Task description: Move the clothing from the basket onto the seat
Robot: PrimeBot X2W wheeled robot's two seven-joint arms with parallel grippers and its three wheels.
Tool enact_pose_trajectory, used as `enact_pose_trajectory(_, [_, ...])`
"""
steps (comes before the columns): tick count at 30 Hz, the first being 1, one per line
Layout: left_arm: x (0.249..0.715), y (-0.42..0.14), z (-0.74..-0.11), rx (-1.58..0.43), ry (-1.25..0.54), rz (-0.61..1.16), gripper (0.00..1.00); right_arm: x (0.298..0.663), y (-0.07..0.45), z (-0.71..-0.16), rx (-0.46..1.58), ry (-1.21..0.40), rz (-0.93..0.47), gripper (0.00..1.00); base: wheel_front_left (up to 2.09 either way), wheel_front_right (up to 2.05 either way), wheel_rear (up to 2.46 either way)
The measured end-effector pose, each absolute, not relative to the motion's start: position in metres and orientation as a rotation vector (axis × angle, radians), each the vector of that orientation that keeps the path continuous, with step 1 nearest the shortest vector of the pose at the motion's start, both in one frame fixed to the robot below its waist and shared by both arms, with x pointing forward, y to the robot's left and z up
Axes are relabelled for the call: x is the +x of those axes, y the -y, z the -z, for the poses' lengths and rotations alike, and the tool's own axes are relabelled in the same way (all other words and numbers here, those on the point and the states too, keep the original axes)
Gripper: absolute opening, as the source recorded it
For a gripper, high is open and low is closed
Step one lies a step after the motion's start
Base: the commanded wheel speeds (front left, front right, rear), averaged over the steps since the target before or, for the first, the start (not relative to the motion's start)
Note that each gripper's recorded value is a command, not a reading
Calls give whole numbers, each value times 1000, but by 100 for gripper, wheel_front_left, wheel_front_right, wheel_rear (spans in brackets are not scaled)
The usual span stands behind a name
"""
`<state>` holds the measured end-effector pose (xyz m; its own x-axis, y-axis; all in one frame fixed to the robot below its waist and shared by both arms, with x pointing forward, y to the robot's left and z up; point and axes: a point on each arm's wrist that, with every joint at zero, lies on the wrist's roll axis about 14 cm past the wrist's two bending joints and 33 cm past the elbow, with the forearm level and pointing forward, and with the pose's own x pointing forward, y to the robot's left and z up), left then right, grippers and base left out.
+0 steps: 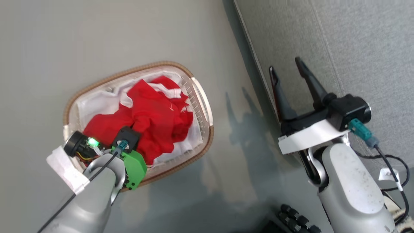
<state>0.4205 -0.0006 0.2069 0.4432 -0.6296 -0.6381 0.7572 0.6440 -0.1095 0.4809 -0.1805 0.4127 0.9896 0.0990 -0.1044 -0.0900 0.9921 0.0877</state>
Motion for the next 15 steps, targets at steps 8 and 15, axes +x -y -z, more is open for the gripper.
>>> enact_pose_trajectory(8, [429,-8,-276,86,-561,737,0,459,169,-434,99,-87,-115,100,0,0,0])
enact_pose_trajectory(15, [428,-15,-335,20,-425,657,0,438,158,-452,111,-64,-136,100,0,0,0])
